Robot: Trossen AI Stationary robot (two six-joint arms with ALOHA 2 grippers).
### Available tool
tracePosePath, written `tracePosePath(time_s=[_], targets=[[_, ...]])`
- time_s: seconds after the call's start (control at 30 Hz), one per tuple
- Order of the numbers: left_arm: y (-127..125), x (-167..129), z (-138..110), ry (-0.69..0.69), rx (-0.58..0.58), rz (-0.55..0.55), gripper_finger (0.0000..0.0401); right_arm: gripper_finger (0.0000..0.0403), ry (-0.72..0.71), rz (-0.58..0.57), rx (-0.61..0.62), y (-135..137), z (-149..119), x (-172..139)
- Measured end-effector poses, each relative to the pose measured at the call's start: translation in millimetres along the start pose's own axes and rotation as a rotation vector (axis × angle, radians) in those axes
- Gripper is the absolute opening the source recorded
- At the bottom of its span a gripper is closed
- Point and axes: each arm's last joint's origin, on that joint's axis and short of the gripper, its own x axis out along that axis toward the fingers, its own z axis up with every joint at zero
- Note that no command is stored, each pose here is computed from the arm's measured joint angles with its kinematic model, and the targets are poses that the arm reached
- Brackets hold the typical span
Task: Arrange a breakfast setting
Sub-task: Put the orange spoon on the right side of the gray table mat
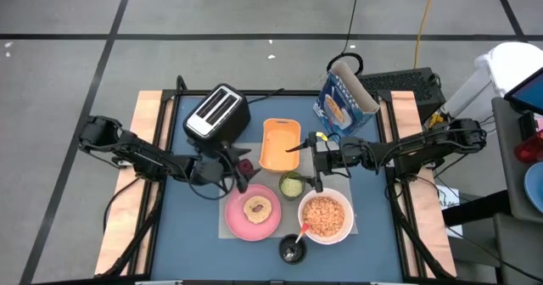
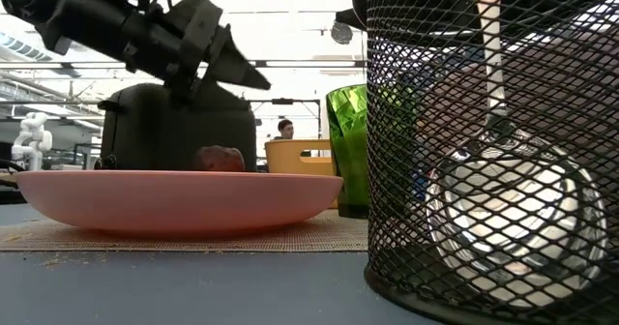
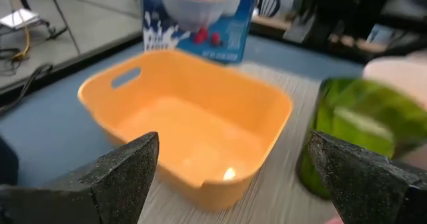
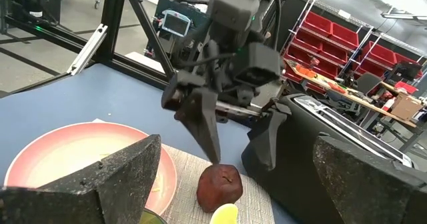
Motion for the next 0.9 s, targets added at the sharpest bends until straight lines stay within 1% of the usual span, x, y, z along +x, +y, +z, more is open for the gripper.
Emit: tracePosePath(time_s=[0.23, 0.53, 0.6, 0.7, 0.77, 0.83, 0.9], targets=[[-3, -1, 12, -0.103, -0.065, -0.034, 0.0388, 0.0380, 0.000, 0.000, 0.000, 0, 0, 0], [-4, -1, 13, -0.119, -0.078, -0.041, 0.0388, 0.0380, -0.007, 0.015, 0.005, 3, 1, 0], [-4, -1, 13, -0.119, -0.078, -0.041, 0.0388, 0.0380, -0.026, 0.017, 0.060, 5, 4, 0], [-4, -1, 13, -0.119, -0.080, -0.040, 0.0388, 0.0380, -0.064, 0.018, 0.187, 6, 8, 0], [-4, -1, 13, -0.119, -0.080, -0.041, 0.0388, 0.0380, -0.076, 0.024, 0.250, 7, 10, 0], [-4, -1, 13, -0.119, -0.080, -0.041, 0.0388, 0.0380, -0.095, 0.031, 0.284, 9, 12, 0], [-4, -1, 13, -0.119, -0.080, -0.041, 0.0388, 0.0380, -0.114, 0.045, 0.287, 13, 16, 0]])
